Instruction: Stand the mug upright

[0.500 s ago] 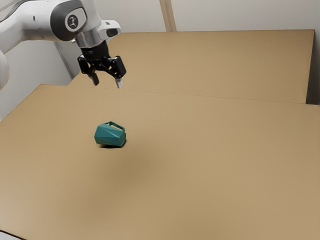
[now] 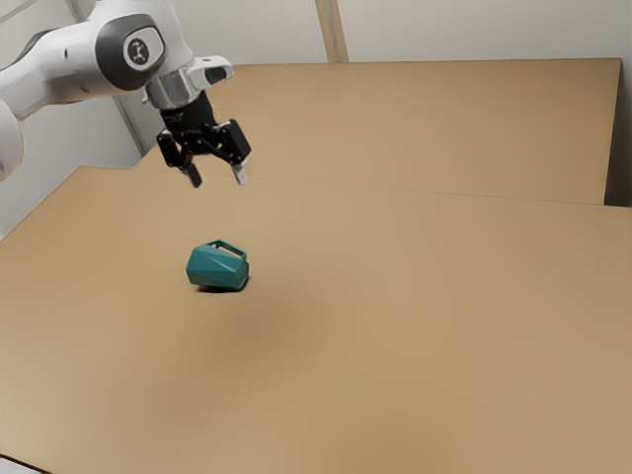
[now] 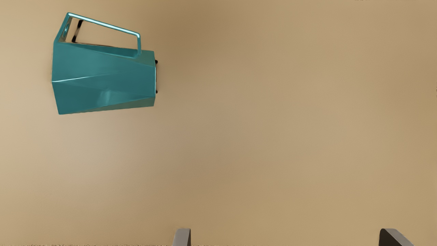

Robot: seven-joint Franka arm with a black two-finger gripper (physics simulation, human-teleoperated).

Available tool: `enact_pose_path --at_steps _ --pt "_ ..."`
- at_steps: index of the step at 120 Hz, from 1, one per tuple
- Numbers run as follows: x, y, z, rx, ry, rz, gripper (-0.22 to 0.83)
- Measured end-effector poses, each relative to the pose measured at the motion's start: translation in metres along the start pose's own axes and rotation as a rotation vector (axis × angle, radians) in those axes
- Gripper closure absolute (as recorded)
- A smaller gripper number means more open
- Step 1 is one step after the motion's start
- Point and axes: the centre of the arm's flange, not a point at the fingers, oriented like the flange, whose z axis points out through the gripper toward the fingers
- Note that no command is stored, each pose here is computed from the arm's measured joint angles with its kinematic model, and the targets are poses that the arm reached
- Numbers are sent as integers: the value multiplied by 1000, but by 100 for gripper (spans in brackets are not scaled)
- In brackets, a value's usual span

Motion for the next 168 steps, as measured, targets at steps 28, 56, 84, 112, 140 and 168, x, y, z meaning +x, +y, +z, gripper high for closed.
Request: enact_pose_path --at_steps 28,56,84,112,140,168 --pt "8 -90 33 -166 -39 -34 0" --pt "19 -168 81 -297 -53 61 0" --pt "34 -228 137 -423 -10 153 0" --pt "48 -249 172 -483 54 272 0" --pt "65 -268 195 -518 142 336 0" --pt "69 -268 202 -569 219 354 0"
